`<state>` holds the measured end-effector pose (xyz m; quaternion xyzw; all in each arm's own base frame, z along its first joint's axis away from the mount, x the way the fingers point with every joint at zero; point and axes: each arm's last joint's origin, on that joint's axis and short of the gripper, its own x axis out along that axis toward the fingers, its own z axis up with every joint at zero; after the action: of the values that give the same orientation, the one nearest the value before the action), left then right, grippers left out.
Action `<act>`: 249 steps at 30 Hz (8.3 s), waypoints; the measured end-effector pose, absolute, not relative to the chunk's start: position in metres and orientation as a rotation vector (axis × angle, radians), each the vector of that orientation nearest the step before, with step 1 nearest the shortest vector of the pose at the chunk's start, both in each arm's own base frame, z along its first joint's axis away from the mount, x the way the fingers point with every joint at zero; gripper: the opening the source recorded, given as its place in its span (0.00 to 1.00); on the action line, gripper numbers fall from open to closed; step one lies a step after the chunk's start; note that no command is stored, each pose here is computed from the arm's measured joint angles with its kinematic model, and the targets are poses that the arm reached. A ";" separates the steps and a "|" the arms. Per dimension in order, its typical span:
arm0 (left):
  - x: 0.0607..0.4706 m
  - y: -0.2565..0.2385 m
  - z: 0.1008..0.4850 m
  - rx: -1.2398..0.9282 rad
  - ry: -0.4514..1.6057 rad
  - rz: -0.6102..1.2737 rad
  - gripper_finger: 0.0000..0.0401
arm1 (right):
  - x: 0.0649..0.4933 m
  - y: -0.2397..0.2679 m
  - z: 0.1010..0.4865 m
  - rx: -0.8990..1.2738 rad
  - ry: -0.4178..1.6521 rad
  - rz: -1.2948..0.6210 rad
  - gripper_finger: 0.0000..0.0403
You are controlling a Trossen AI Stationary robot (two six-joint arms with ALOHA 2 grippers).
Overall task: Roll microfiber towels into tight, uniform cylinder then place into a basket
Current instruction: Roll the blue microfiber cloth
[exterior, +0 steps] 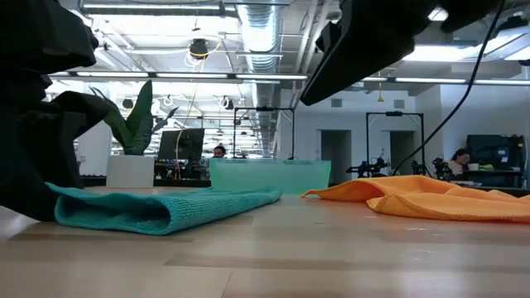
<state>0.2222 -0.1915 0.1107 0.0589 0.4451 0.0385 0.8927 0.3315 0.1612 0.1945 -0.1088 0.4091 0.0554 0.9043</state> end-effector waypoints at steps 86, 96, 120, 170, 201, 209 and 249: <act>0.252 -0.182 0.126 -0.221 0.954 0.179 0.04 | 0.388 0.193 0.144 -0.495 0.900 0.298 0.04; 0.255 -0.207 0.150 -0.168 0.930 0.115 0.04 | 0.383 0.215 0.165 -0.566 0.931 0.294 0.02; 0.238 -0.240 0.198 -0.019 0.765 0.303 0.04 | 0.374 0.255 0.210 -0.635 0.844 0.213 0.02; 0.244 -0.215 0.206 0.021 0.797 0.486 0.04 | 0.377 0.248 0.231 -0.636 0.763 -0.131 0.02; 0.241 -0.238 0.217 0.050 0.839 0.297 0.06 | 0.356 0.273 0.216 -0.433 0.807 -0.122 0.01; 0.248 -0.233 0.216 0.021 0.877 0.287 0.21 | 0.353 0.276 0.212 -0.421 0.815 -0.125 0.01; 0.236 -0.162 0.150 0.212 0.958 0.588 0.28 | 0.396 0.179 0.207 -0.424 0.989 -0.362 0.01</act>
<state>0.2359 -0.1619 0.1496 0.1004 0.4533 0.2781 0.8409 0.3959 0.1789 0.2069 -0.2007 0.4683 -0.1713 0.8433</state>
